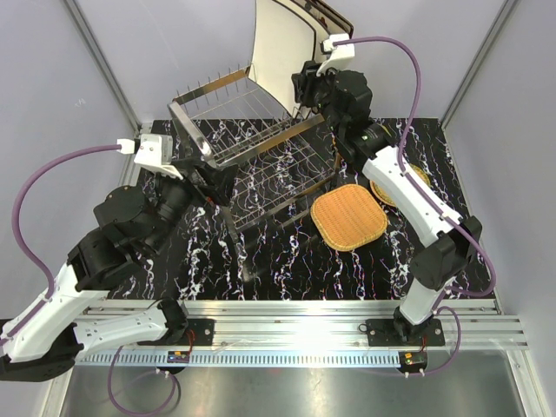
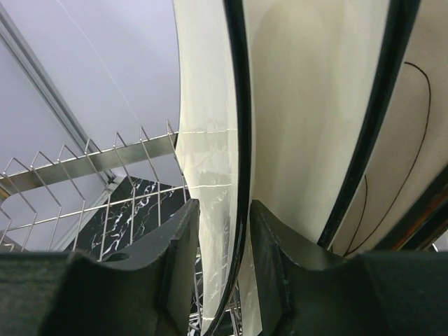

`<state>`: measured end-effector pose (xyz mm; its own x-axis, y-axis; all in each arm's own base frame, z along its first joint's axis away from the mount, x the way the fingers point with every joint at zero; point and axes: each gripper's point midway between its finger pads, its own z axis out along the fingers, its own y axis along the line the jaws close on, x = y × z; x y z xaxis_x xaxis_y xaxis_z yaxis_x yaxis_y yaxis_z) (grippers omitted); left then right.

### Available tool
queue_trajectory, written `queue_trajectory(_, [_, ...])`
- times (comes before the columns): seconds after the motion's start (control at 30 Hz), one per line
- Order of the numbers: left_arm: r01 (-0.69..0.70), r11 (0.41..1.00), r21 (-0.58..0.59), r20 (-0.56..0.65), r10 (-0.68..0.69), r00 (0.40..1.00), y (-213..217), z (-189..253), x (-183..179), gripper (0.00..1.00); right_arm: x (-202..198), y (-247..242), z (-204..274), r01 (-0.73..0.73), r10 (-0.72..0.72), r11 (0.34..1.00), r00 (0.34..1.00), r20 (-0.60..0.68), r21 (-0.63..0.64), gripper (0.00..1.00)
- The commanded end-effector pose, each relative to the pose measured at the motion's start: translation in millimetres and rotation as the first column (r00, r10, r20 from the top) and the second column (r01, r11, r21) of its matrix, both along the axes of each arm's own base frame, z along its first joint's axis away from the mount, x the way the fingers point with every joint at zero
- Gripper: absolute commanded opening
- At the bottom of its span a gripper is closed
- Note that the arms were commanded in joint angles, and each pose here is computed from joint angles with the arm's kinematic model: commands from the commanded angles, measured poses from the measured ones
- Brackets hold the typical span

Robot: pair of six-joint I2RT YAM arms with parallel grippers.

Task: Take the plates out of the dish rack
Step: Grab a plate with the right arm

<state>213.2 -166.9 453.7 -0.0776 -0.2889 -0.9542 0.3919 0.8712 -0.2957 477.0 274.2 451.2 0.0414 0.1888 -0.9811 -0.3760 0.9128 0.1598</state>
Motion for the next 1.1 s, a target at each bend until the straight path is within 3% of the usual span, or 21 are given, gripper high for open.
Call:
queue_trajectory(0.0, [-0.03,0.998,-0.054,0.013,0.031,0.999,8,8,1,0.99,4,-13,27,0.041,-0.044,0.999,0.993,0.107,0.031,0.41])
queue_trajectory(0.23, [-0.032,0.998,-0.053,0.015,0.033,0.999,8,10,1,0.99,2,-12,34,0.031,-0.036,0.999,0.988,0.153,0.037,0.32])
queue_trajectory(0.47, [-0.038,0.998,-0.051,0.014,0.039,0.999,9,11,1,0.99,-6,-8,45,-0.017,0.009,0.999,0.979,0.206,0.036,0.15])
queue_trajectory(0.7, [-0.037,0.998,-0.047,0.012,0.037,0.999,8,10,2,0.99,-24,-5,88,-0.086,0.062,0.994,0.949,0.308,0.065,0.0])
queue_trajectory(1.07, [-0.036,0.998,-0.053,0.013,0.037,0.999,8,14,2,0.99,-43,-16,156,-0.066,0.045,0.997,0.878,0.477,0.028,0.0])
